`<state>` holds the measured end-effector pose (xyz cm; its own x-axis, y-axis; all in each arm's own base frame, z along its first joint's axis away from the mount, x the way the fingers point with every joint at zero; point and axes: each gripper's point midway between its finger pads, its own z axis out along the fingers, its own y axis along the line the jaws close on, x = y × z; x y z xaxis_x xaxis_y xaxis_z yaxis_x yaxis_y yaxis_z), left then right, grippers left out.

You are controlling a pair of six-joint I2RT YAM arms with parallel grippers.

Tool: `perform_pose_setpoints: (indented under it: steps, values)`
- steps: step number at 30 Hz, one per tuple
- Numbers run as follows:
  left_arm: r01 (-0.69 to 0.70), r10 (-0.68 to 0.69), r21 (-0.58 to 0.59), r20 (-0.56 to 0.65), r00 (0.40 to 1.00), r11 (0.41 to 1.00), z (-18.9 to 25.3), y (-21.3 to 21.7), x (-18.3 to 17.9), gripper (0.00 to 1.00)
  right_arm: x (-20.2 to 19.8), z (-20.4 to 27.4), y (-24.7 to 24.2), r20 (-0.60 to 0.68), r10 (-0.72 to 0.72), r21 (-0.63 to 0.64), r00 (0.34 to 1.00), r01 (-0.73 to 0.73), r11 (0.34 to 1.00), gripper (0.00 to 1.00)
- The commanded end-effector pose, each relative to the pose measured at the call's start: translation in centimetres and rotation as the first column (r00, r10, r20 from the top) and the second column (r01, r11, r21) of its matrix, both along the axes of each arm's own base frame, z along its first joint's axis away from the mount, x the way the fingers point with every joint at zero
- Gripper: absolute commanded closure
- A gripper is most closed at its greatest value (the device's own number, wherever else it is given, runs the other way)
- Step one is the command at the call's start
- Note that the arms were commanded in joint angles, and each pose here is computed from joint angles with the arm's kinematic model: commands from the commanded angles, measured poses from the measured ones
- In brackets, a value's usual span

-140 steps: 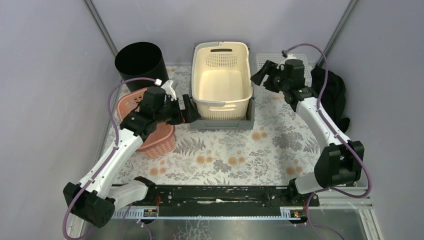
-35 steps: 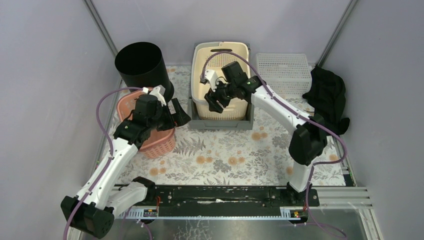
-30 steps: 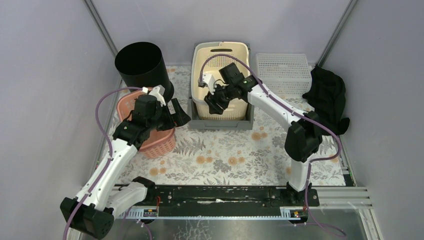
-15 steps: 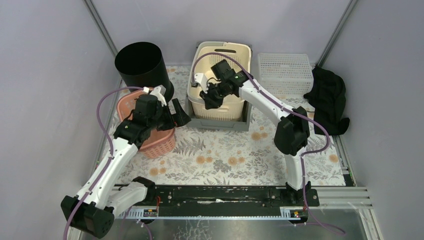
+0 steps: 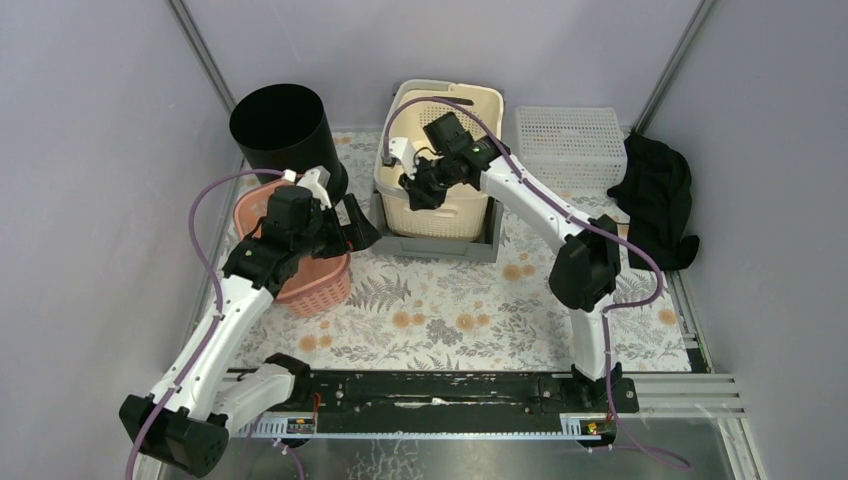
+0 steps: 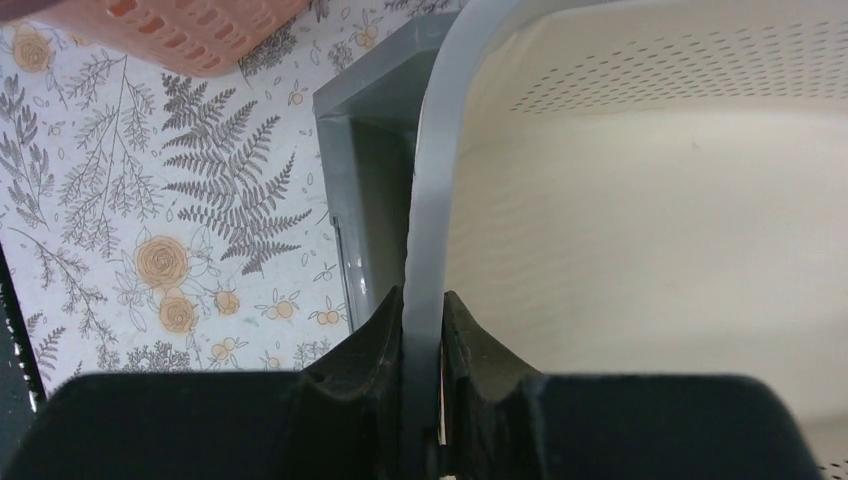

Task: Turn the large container upside down
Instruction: Pick up the container from the container.

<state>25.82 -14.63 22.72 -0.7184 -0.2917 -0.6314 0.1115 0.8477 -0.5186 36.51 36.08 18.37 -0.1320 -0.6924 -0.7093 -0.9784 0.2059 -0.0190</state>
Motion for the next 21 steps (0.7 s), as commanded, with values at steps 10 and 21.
perform_pose_setpoints:
  steps: [10,21]
  values:
    - [0.007,-0.007,-0.005,0.053,0.999,1.0,1.8,0.3,-0.2,0.0,1.5,19.8,-1.6,0.38,-0.122,0.3,0.917,0.002,0.954,1.0]
    - [0.004,-0.003,-0.015,0.063,0.998,1.0,2.0,0.3,-0.2,0.0,-0.2,30.5,-4.8,0.427,-0.214,0.551,0.879,-0.064,0.832,1.0]
